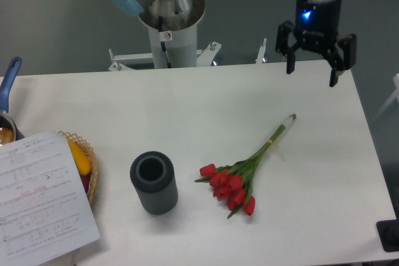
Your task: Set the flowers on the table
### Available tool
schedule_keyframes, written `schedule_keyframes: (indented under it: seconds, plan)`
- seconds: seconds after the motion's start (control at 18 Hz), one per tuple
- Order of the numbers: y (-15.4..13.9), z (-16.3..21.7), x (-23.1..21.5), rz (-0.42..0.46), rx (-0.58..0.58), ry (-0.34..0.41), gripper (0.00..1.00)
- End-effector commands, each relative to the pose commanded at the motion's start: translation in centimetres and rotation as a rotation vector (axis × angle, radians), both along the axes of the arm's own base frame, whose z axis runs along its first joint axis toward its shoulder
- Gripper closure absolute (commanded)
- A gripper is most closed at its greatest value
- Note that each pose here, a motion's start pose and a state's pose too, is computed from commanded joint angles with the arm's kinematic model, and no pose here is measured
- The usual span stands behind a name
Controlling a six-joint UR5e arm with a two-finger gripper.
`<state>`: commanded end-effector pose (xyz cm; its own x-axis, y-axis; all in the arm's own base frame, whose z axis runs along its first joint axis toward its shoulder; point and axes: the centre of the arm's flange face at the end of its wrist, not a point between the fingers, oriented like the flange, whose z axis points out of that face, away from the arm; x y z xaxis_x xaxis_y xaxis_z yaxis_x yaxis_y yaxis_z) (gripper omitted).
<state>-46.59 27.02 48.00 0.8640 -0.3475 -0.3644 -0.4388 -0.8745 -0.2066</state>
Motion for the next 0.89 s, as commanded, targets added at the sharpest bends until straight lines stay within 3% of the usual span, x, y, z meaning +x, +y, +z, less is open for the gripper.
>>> schedule_keyframes:
  seconds: [0.89]
  plan:
    - [0.0, -0.9, 2.3, -0.015, -0.015, -0.031, 0.0]
